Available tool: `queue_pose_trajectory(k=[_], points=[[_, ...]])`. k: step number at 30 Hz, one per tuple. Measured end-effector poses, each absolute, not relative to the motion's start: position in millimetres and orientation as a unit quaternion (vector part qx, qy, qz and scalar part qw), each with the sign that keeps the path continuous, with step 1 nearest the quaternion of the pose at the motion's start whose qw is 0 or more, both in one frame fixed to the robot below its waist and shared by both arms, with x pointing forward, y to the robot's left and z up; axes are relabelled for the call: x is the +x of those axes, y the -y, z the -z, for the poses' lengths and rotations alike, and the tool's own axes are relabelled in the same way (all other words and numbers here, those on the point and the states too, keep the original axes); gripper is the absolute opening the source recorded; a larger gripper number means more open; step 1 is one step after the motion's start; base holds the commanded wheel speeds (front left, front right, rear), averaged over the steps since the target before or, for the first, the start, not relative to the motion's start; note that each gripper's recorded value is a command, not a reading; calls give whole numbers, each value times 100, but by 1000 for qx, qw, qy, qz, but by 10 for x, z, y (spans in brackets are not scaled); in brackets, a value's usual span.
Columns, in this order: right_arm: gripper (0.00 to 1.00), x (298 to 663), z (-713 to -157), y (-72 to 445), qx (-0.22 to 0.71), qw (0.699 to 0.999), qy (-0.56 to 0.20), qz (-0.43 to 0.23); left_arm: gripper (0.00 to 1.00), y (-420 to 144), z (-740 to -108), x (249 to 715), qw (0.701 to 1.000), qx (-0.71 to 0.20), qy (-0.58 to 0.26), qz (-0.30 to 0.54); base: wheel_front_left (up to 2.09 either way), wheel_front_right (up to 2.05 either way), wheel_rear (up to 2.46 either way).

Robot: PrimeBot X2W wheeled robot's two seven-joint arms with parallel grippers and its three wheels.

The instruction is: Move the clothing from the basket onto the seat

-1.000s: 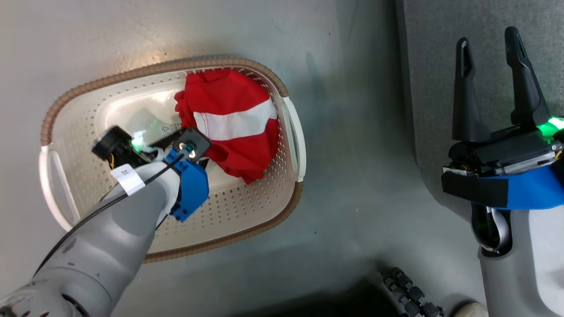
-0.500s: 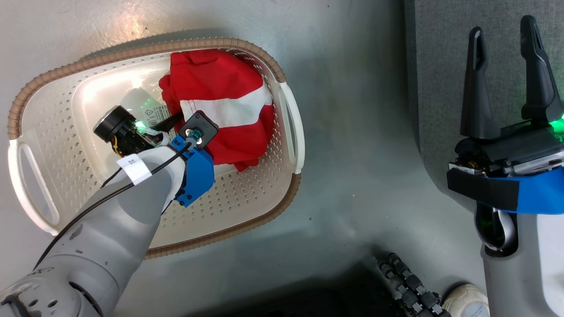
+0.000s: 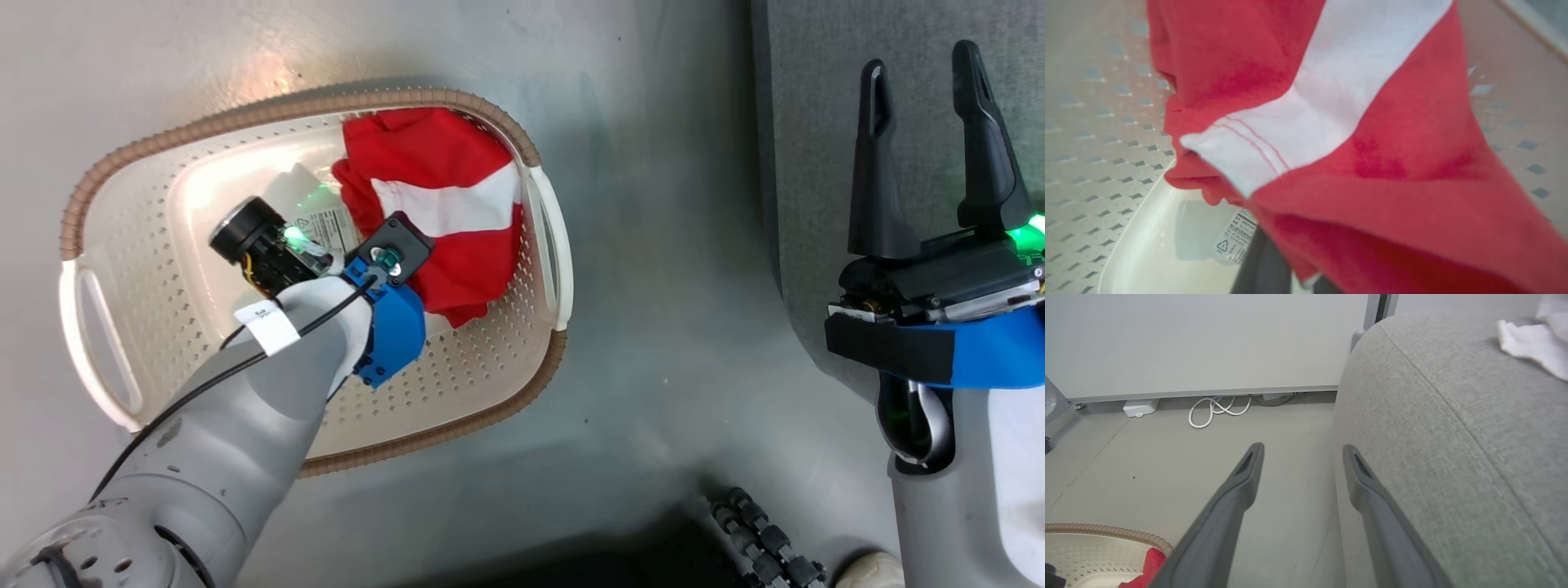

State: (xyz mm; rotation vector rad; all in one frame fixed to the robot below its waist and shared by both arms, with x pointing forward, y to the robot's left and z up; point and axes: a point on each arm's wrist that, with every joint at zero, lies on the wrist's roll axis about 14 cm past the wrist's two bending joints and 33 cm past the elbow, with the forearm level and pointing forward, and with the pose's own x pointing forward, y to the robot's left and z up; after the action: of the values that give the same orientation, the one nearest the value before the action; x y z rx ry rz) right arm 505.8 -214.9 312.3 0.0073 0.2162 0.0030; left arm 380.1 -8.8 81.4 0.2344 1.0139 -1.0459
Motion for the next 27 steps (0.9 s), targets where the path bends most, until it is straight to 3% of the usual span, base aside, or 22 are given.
queue_pose_trajectory(k=[6, 15, 27], points=[[100, 5107, -3321, 2116, 9, 996, -87, -5, 0, 177, -1113, 3885, 759, 91, -436, 475, 0, 0, 0], [100, 5141, -3718, 1989, 19, 998, -50, -24, 0, 282, -1826, 4228, 815, 53, -364, 448, 0, 0, 0], [100, 4949, -4341, 1841, 36, 999, -3, -41, 0, 144, -2832, 4465, 875, 42, -264, 404, 0, 0, 0]])
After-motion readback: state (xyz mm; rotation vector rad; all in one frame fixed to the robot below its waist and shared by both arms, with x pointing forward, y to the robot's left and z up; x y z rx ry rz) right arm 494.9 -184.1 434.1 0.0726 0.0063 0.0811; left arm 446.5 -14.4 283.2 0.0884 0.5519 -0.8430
